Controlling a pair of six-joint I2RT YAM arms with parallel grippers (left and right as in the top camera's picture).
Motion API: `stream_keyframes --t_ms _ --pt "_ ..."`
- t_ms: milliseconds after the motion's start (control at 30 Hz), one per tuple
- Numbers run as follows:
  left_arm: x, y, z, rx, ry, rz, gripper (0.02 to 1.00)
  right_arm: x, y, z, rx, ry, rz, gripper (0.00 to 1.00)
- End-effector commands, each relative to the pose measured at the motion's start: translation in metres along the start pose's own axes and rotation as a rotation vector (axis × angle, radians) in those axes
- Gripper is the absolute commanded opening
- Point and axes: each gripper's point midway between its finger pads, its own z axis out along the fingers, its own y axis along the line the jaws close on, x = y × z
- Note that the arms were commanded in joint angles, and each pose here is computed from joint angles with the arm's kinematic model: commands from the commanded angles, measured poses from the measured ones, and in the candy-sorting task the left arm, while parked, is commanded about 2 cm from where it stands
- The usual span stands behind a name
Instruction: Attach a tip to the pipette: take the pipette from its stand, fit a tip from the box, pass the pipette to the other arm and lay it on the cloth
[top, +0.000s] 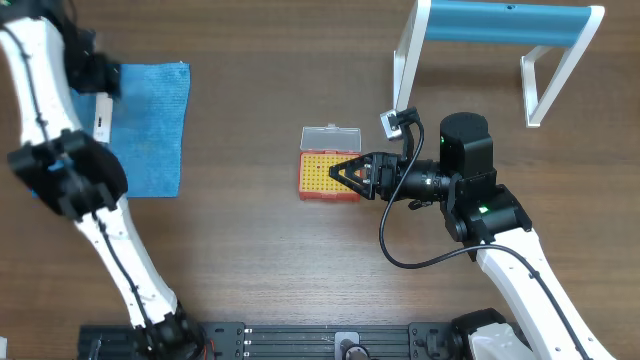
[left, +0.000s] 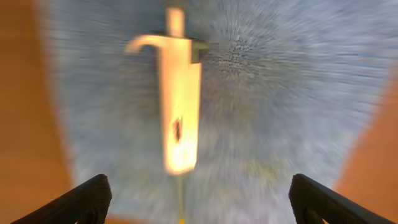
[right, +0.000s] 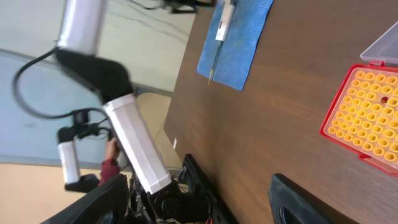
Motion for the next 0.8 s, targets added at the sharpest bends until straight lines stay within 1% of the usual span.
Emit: stream_keyframes --t_ms 33,100,133,167,200,233,267,300,333,367,400,433,467,533,567,667,733,800 --pt "0.024 -0.038 -0.194 0.088 -0.402 0.028 0.925 -0.030 -0.028 -0.007 0.192 -0.155 -0.139 0.730" --pt "0.062 -0.052 -0.250 0.079 -0.490 0.050 0.923 -0.047 -0.042 -0.018 0.319 -0.240 -0.235 0.730" --pt "0.077 -0.055 -0.270 0.084 -0.528 0.028 0.923 -0.054 -0.045 -0.025 0.379 -0.282 -0.289 0.730" --pt "0.093 -0.062 -0.295 0.108 -0.594 0.016 0.925 -0.062 -0.046 -0.035 0.438 -0.325 -0.345 0.730" --pt "0.107 -0.071 -0.316 0.139 -0.655 0.032 0.925 -0.067 -0.045 -0.045 0.494 -0.363 -0.402 0.730" --pt "0.134 -0.082 -0.348 0.162 -0.748 0.045 0.923 -0.071 -0.042 -0.066 0.600 -0.419 -0.481 0.730" --pt "0.155 -0.086 -0.365 0.165 -0.800 0.035 0.923 -0.068 -0.042 -0.088 0.705 -0.451 -0.525 0.730" --pt "0.189 -0.092 -0.380 0.175 -0.845 -0.006 0.923 -0.056 -0.043 -0.119 0.852 -0.474 -0.563 0.730" --pt "0.207 -0.097 -0.381 0.192 -0.849 -0.023 0.923 -0.045 -0.042 -0.140 0.934 -0.492 -0.570 0.776" --pt "0.237 -0.116 -0.375 0.263 -0.840 0.004 0.925 -0.029 -0.037 -0.164 1.007 -0.519 -0.587 0.840" --pt "0.259 -0.131 -0.367 0.321 -0.829 0.024 0.925 -0.017 -0.028 -0.176 1.021 -0.536 -0.613 0.864" --pt "0.288 -0.148 -0.352 0.383 -0.811 0.043 0.925 -0.001 -0.019 -0.187 1.015 -0.558 -0.638 0.910" --pt "0.312 -0.157 -0.336 0.403 -0.798 0.044 0.925 0.013 -0.014 -0.197 1.019 -0.579 -0.646 0.925" --pt "0.344 -0.166 -0.310 0.421 -0.782 0.004 0.925 0.030 -0.009 -0.206 1.010 -0.602 -0.657 0.923" --pt "0.357 -0.170 -0.299 0.422 -0.784 0.003 0.925 0.037 -0.008 -0.210 1.008 -0.607 -0.660 0.923" --pt "0.382 -0.177 -0.277 0.416 -0.809 0.009 0.928 0.046 -0.010 -0.212 1.012 -0.596 -0.655 0.923" --pt "0.389 -0.178 -0.272 0.413 -0.822 0.012 0.998 0.053 -0.018 -0.211 1.027 -0.558 -0.636 0.923" --pt "0.390 -0.178 -0.272 0.413 -0.823 0.012 0.998 0.062 -0.027 -0.210 1.044 -0.513 -0.614 0.923"
